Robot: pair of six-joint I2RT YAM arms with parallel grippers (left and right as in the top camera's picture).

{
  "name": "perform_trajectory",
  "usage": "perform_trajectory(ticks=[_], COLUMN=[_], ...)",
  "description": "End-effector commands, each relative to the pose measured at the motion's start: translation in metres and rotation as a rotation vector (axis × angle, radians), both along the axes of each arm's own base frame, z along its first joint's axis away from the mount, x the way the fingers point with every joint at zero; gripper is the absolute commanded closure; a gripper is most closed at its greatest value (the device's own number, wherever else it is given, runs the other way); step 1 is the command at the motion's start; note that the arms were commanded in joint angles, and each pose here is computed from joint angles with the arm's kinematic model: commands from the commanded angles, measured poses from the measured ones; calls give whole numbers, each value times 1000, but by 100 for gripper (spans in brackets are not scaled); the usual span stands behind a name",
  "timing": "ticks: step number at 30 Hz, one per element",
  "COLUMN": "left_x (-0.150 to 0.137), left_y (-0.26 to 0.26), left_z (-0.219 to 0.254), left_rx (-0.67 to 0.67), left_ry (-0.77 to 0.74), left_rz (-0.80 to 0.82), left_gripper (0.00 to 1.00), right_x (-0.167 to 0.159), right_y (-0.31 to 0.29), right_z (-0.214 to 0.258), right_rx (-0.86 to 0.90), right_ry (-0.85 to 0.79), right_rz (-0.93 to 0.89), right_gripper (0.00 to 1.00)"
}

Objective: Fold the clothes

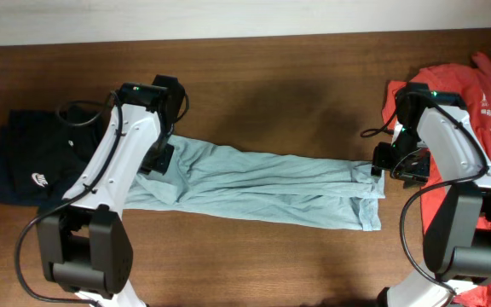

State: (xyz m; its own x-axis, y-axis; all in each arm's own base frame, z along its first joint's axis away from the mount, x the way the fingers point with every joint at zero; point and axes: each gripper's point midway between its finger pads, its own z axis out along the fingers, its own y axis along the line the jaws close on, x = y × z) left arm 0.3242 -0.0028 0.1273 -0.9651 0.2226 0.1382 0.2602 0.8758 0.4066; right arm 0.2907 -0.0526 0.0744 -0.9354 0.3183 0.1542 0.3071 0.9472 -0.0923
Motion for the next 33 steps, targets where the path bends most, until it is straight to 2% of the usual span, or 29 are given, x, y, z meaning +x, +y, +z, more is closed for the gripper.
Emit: perform_trajectory(ticks=[1,6,9,12,15,16,20,24,26,30,33], left_x=[1,3,9,47,88,95,118,135,139,148,149], left_y=[7,14,21,5,-30,-31,-22,-11,-4,6,2], left_z=[4,7,8,0,-14,-20,-41,-61,-67,-75,-78], left_rx=[21,56,71,-67,-292,-307,-302,-292,-291,-309,-363], left_ry=[-18,-37,-75,-215,-271,-284,-310,-321,-329,-351,-352], left_rz=[19,39,76,67,-119,-127,-133,-147,-130,-105,-103], left_gripper=[74,73,61,43,43,43,44,54,56,66,66], right_x=[5,5,5,9,16,18,19,20,21,21,20], right_y=[-1,-1,-1,-1,4,5,8,8,7,3,-3], right_z=[11,11,11,10,9,9,9,9,9,9,9], right_rx=[-19,-19,-19,-20,13,20,36,35,32,32,32], right_ry=[-40,-40,-41,-57,-87,-96,-100,-106,-110,-114,-114], right_rz=[-2,-2,-2,-20,-39,-39,-41,-42,-61,-77,-97], right_gripper=[35,35,33,29,25,22,20,19,19,19,19])
